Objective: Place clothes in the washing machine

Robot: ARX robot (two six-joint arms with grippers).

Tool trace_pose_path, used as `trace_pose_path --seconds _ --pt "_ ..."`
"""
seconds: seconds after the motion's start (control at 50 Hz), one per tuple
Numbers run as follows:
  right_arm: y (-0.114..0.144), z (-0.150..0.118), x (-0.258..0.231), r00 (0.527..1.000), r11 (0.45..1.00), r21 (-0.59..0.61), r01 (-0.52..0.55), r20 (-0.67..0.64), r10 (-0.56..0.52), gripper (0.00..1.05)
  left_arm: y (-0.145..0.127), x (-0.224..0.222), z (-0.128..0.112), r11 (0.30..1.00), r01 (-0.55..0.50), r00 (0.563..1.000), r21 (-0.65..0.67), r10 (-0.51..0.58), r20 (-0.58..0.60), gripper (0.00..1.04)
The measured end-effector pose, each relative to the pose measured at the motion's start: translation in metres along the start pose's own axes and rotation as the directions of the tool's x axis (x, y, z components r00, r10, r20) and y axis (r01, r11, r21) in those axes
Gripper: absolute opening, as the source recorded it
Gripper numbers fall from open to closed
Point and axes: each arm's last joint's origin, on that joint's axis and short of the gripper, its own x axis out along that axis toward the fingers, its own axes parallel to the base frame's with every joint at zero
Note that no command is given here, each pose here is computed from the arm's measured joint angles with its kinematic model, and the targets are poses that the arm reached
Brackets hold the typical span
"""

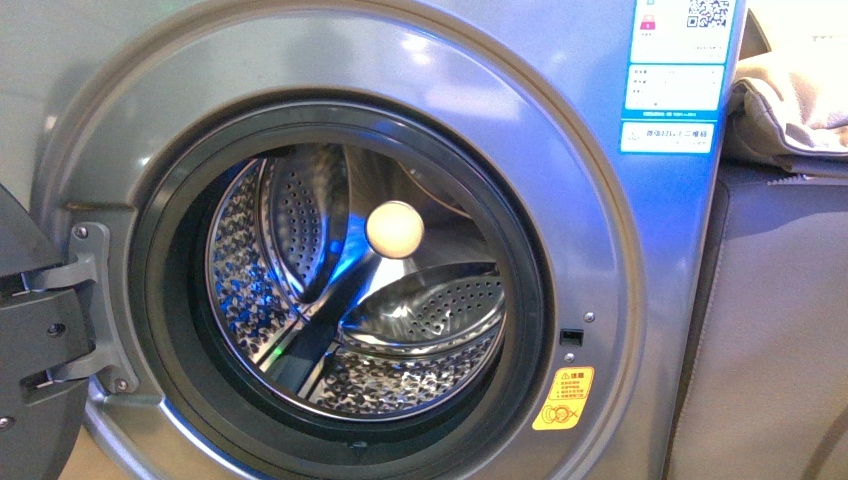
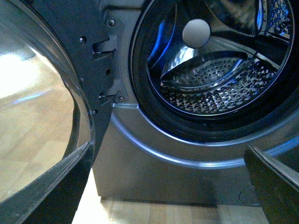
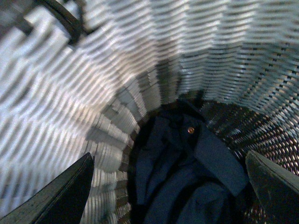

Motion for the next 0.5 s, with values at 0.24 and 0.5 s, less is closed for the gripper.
trace_pose_path --seconds 0.24,0.5 --pt "-0.020 -0.033 0.062 0.989 0.998 -0.024 0.064 -0.131 -0.066 0.97 0.000 0.000 0.000 1.000 0.000 1.000 0.000 0.000 0.000 0.98" --pt "-0.046 -0.086 0.131 0.959 0.994 -0.044 0.101 -0.261 -0.109 0.97 0.000 0.000 0.000 1.000 0.000 1.000 0.000 0.000 0.000 0.98"
